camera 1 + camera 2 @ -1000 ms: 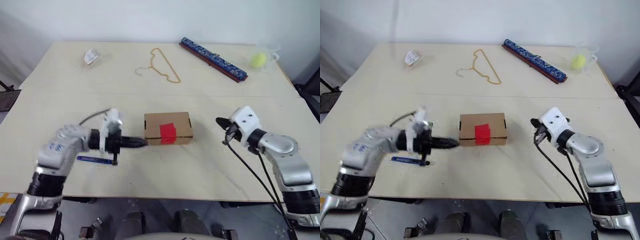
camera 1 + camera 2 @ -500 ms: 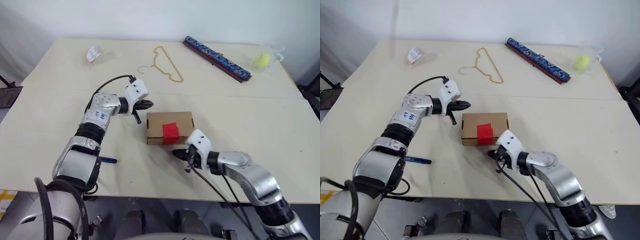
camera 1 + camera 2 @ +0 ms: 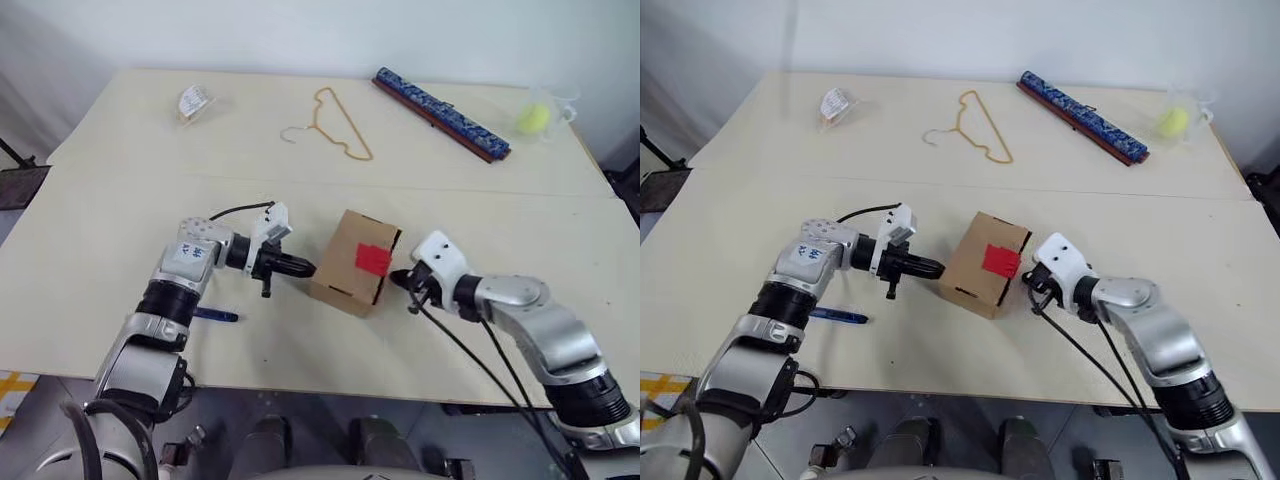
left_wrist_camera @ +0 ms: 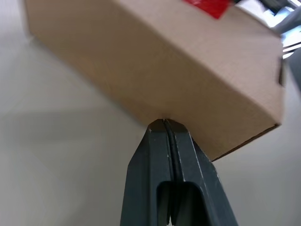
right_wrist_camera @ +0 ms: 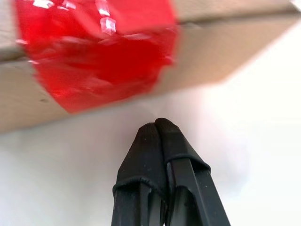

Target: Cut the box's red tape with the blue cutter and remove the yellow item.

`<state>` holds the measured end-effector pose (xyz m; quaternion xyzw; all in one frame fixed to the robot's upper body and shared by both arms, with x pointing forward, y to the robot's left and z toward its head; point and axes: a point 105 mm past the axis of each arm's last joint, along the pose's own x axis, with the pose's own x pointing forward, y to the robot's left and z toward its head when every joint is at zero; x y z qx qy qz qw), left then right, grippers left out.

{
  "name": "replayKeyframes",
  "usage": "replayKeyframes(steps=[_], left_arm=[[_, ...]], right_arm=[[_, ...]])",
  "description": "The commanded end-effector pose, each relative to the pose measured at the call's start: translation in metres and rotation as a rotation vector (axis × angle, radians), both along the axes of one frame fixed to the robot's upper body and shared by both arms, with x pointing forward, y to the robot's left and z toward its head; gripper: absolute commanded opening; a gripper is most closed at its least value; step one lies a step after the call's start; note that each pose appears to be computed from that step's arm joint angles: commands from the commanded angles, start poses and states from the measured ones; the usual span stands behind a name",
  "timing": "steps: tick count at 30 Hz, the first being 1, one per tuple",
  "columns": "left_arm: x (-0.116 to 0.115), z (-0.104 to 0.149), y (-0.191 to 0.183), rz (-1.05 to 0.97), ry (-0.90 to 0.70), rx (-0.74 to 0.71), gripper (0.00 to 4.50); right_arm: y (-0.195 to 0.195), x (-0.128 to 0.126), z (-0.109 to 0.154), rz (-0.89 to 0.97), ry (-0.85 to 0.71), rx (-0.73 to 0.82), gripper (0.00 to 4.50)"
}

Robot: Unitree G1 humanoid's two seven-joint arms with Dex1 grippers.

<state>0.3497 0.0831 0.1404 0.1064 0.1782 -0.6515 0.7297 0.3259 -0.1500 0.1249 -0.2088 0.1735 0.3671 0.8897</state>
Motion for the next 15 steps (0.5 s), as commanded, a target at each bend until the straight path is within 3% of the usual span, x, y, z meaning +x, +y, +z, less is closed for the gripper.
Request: replayKeyframes(steps=[1, 7, 15], left_arm=[[-0.017, 0.000, -0.029, -0.040, -0.003, -0.052, 0.01], [-0.037, -0.011, -0.058, -0.047, 0.023, -0.062, 0.01], [-0.033, -0.015, -0.065, 0.012, 0.010, -0.068, 0.01]], right_arm=[[-0.011, 0.008, 0.016, 0.035, -0.047, -0.026, 0.00], [-0.009, 0.019, 0.023, 0.082, -0.071, -0.027, 0.00], [-0.022, 0.032, 0.024, 0.058, -0.107, -0.065, 0.00]])
